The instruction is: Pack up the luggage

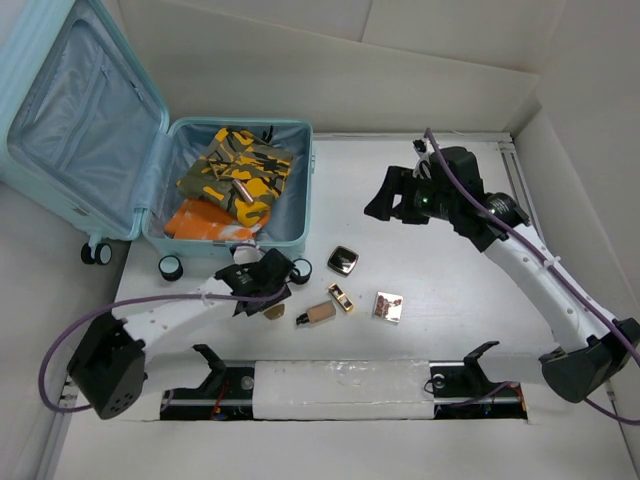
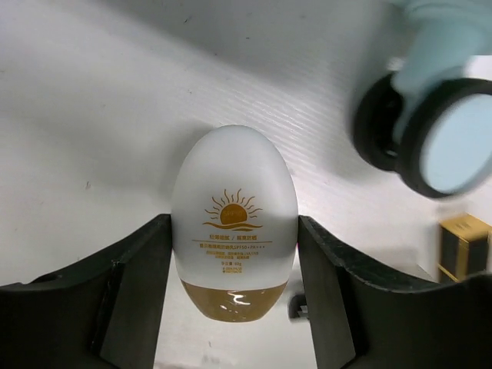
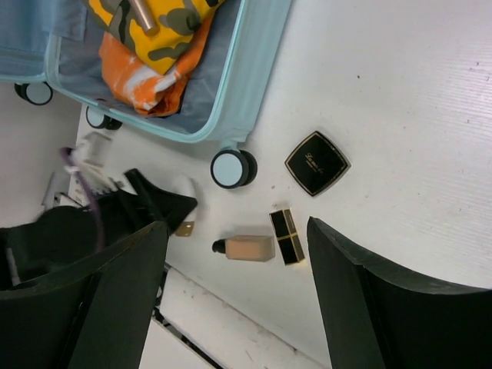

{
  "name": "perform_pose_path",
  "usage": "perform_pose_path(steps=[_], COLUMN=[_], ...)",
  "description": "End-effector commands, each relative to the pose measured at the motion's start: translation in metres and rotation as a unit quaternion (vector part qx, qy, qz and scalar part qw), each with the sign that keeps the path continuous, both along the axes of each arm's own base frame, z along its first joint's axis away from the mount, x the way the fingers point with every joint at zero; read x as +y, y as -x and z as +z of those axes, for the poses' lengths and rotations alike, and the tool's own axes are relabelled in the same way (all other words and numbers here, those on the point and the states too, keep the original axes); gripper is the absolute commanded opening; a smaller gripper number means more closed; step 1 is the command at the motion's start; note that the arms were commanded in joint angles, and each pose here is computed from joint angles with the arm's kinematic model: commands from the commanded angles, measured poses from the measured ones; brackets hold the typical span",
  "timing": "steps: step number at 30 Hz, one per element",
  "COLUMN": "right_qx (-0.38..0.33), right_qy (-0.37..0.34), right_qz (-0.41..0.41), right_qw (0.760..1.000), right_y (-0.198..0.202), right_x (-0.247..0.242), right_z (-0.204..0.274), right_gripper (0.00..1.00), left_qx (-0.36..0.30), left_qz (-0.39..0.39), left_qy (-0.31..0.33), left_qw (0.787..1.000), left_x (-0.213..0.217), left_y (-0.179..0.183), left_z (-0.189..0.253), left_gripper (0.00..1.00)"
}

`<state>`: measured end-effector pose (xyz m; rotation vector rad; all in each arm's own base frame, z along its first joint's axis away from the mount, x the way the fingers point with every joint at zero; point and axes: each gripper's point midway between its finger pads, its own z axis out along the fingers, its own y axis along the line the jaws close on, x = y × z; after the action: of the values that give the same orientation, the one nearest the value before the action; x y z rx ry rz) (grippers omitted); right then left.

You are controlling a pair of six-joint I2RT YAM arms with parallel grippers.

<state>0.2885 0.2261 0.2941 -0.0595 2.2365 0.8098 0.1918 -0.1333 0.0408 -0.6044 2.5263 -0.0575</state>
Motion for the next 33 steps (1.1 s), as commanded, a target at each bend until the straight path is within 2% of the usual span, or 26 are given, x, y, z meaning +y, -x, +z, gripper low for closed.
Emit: perform_pose_path(steps=[1,5,7,10,11,12,14,15,16,18,21,22,25,26,29,30,31,33], right_qx=[-0.011,0.022,0.025,0.038,0.038,0.038,0.037,0.046,0.046,0.048,0.055,0.062,0.082,0.078,0.079,0.075,0.089,0.080], right_qy=[-0.001,0.010,0.009,0.008,0.008,0.008,0.011,0.019,0.023,0.036,0.068,0.073,0.089,0.101,0.126,0.134,0.158,0.184], right_qz=[0.018,0.026,0.030,0.038,0.038,0.038,0.034,0.034,0.037,0.037,0.007,0.006,0.015,0.010,0.016,0.022,0.028,0.038], right_qw=[1.000,0.999,0.999,0.999,0.998,0.998,0.999,0.998,0.998,0.997,0.996,0.995,0.993,0.992,0.989,0.988,0.983,0.979], right_y=[0.008,0.013,0.016,0.019,0.019,0.021,0.022,0.026,0.029,0.035,0.032,0.033,0.032,0.029,0.020,0.016,0.013,0.008], right_x=[-0.003,-0.007,-0.007,-0.005,-0.005,-0.006,-0.008,-0.009,-0.010,-0.010,-0.018,-0.016,-0.003,-0.001,0.016,0.022,0.026,0.038], right_z=[0.006,-0.022,-0.027,-0.040,-0.040,-0.041,-0.042,-0.050,-0.054,-0.061,-0.090,-0.099,-0.124,-0.129,-0.146,-0.146,-0.164,-0.171], right_gripper=[0.79,0.79,0.79,0.79,0.79,0.79,0.79,0.79,0.81,0.83,0.83,0.83,0.83,0.83,0.83,0.84,0.86,0.89], left_qx=[-0.059,-0.151,-0.170,-0.221,-0.217,-0.243,-0.250,-0.236,-0.244,-0.229,-0.250,-0.266,-0.262,-0.240,-0.219,-0.193,-0.185,-0.186], left_qz=[0.007,0.016,0.004,0.028,0.043,0.055,0.075,0.103,0.104,0.114,0.072,0.046,-0.014,-0.029,-0.063,-0.069,-0.067,-0.083], left_qy=[0.054,0.080,0.067,0.057,0.025,0.031,0.024,0.005,0.027,0.021,0.025,0.041,0.065,0.060,0.092,0.092,0.101,0.143], left_qw=[0.997,0.985,0.983,0.973,0.975,0.968,0.965,0.966,0.964,0.967,0.965,0.962,0.963,0.968,0.969,0.974,0.975,0.969], left_x=[-0.008,-0.011,-0.009,0.000,0.020,0.028,0.050,0.077,0.080,0.092,0.070,0.051,0.013,0.007,-0.015,-0.015,-0.014,-0.019], left_y=[-0.011,-0.042,-0.058,-0.106,-0.128,-0.149,-0.177,-0.198,-0.211,-0.225,-0.222,-0.211,-0.176,-0.163,-0.122,-0.109,-0.100,-0.079], left_z=[0.066,0.159,0.182,0.220,0.215,0.234,0.239,0.228,0.241,0.237,0.253,0.265,0.255,0.233,0.215,0.190,0.182,0.180], left_gripper=[0.29,0.32,0.34,0.34,0.35,0.38,0.49,0.71,0.82,0.92,0.93,0.93,0.93,0.92,0.92,0.92,0.92,0.90])
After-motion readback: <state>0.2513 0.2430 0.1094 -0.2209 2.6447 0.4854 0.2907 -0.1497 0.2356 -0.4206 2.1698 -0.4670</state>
